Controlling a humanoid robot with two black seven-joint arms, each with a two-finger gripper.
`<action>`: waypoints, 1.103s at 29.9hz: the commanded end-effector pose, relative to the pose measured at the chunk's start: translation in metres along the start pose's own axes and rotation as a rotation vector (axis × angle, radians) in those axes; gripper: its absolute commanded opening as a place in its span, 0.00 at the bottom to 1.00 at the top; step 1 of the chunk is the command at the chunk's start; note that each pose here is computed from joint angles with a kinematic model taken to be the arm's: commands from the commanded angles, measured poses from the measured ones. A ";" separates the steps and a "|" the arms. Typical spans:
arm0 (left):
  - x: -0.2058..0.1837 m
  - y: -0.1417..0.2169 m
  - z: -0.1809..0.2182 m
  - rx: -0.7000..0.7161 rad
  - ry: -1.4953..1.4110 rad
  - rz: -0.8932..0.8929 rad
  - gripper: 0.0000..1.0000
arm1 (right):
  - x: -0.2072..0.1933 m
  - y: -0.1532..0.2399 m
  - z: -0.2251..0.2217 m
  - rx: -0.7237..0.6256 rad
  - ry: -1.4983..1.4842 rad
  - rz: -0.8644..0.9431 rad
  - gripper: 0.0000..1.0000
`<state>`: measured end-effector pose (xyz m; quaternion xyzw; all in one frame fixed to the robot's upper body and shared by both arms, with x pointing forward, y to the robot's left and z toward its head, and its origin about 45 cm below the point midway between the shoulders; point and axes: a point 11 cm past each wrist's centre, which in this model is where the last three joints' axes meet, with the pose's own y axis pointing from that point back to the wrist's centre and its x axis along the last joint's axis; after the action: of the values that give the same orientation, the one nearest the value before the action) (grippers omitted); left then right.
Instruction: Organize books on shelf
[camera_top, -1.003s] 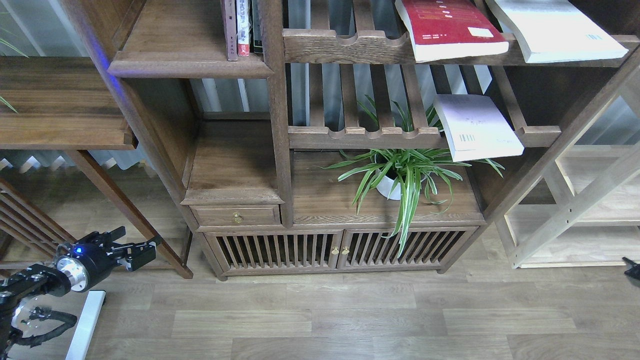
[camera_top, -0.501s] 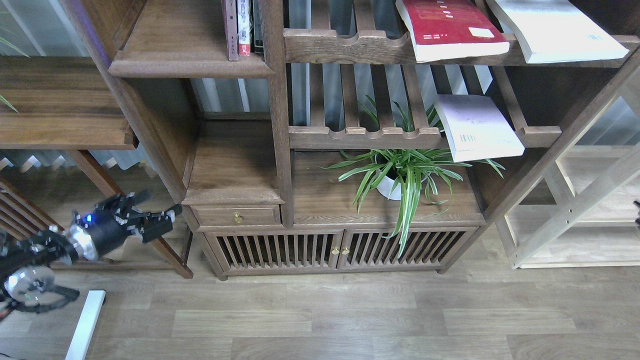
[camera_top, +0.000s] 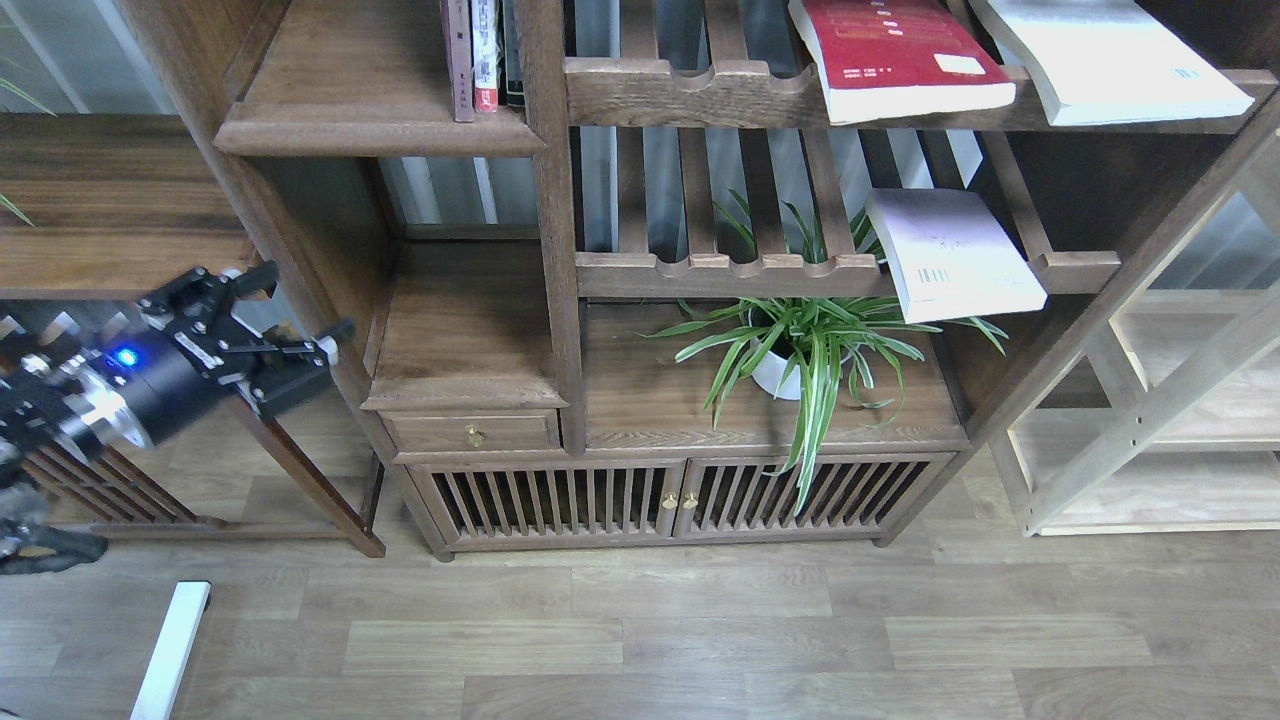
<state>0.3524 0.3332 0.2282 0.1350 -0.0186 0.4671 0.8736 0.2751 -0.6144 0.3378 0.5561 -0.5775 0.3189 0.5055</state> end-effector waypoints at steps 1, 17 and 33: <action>0.011 0.006 0.009 -0.011 -0.019 0.024 1.00 | 0.009 -0.002 -0.014 0.056 0.065 0.007 1.00; 0.034 0.024 0.013 0.011 -0.074 0.090 1.00 | -0.020 -0.057 -0.111 0.303 0.104 -0.065 1.00; 0.036 0.025 0.011 0.014 -0.081 0.113 1.00 | -0.026 -0.081 -0.132 0.314 0.265 -0.074 0.95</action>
<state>0.3528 0.3723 0.2497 0.1593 -0.0562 0.5073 0.8450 0.3747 -0.4982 0.3386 0.6132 -0.4402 0.4479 0.4791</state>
